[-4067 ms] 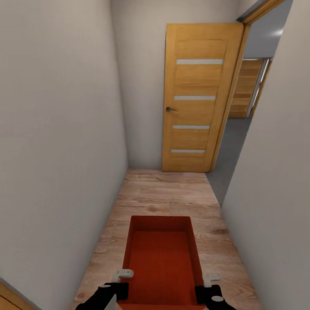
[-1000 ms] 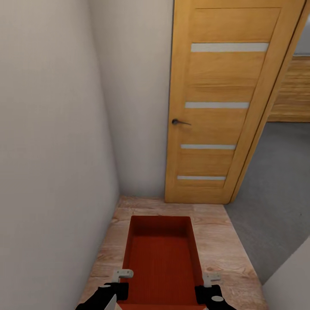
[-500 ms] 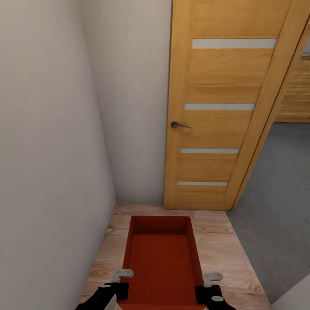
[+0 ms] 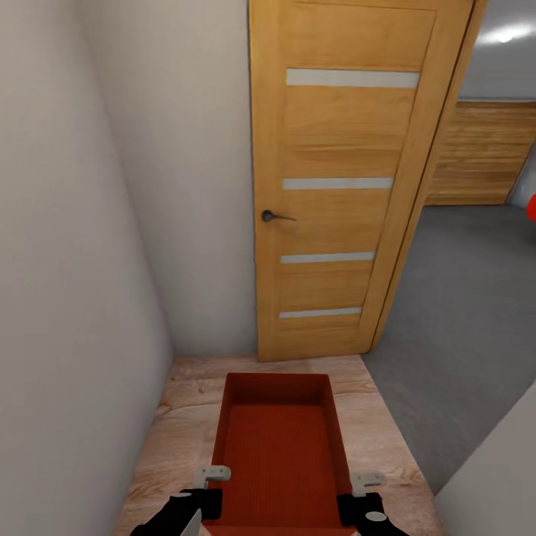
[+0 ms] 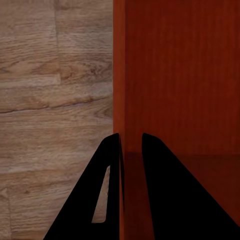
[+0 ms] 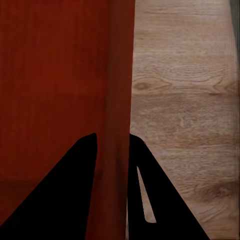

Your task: Move the two storage containers from the living room to the garage. In the garage, place one container on the floor and stack the other container on top of it (either order is fine).

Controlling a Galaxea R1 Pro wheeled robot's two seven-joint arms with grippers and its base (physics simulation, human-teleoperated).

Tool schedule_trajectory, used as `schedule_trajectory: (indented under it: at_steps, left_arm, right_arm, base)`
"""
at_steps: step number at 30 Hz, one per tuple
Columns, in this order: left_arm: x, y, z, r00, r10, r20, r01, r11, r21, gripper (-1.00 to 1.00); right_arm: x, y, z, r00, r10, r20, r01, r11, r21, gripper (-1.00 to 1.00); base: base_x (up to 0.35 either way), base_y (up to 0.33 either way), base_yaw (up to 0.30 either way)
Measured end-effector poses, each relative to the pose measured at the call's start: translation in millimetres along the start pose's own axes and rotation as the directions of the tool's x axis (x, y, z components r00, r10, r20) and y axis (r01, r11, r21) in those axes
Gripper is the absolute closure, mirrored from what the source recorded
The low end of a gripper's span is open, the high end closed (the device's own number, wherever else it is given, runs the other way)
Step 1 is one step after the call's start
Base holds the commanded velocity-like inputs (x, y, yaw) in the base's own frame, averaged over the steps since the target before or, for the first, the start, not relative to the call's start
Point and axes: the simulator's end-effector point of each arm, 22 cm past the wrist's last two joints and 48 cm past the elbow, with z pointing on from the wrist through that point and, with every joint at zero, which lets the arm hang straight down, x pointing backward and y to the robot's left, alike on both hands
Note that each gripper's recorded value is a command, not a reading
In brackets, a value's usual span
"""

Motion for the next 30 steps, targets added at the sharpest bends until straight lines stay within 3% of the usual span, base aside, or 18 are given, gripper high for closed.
schedule_trajectory:
  at_steps: [30]
  left_arm:
    - [3.6, 0.0, -0.1, 1.000, 0.000, -0.017, 0.000, 1.000, -0.003, 1.00]
  right_arm:
    - [3.5, 0.2, 0.0, 1.000, -0.005, -0.017, 0.004, 1.000, -0.002, 1.00]
  base:
    - [0.000, 0.000, -0.283]
